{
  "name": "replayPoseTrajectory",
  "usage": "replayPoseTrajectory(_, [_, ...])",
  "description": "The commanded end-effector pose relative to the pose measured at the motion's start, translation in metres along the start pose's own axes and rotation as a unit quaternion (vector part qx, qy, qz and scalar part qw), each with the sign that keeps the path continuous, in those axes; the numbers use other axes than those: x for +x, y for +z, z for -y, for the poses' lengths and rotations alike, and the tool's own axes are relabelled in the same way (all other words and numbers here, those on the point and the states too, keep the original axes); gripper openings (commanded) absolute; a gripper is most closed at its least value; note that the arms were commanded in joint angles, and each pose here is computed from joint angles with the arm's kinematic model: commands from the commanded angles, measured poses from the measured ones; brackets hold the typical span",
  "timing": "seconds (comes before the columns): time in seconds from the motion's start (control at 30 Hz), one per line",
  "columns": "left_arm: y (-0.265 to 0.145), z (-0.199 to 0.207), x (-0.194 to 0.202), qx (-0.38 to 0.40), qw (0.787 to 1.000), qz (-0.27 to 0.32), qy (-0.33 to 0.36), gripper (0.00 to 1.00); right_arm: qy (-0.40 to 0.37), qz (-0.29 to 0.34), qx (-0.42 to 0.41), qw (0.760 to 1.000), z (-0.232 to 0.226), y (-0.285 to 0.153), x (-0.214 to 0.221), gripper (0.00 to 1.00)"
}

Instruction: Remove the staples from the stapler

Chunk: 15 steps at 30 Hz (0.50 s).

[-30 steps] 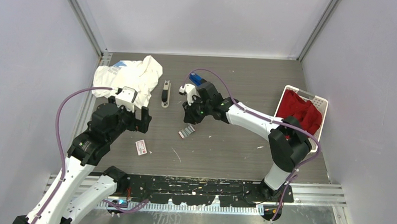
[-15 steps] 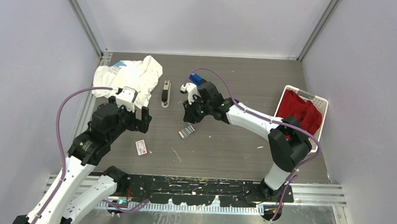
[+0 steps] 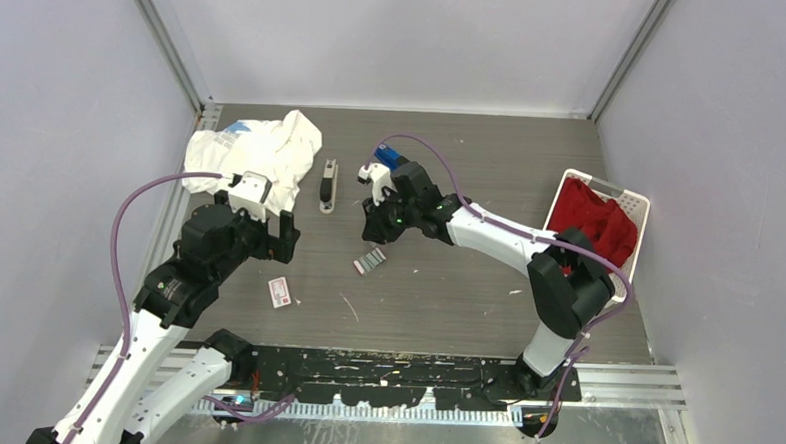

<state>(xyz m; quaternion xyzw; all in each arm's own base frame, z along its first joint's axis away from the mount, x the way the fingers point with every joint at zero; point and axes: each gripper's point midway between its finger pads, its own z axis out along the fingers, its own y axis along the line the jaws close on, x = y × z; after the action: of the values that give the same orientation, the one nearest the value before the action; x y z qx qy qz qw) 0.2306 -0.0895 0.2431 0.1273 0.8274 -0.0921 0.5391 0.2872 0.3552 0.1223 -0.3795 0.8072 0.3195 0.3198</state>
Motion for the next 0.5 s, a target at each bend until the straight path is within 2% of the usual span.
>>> replayPoseTrajectory(0.0, [-0.0001, 0.0029, -0.0172, 0.008, 0.999, 0.034, -0.011, 0.99, 0.001, 0.027, -0.002, 1.000, -0.0018, 0.0020, -0.0153, 0.13])
replayPoseTrajectory(0.47, [0.0005, 0.0024, -0.0167, 0.007, 0.999, 0.032, -0.012, 0.99, 0.004, 0.024, 0.003, 1.000, -0.0028, 0.0076, -0.0174, 0.13])
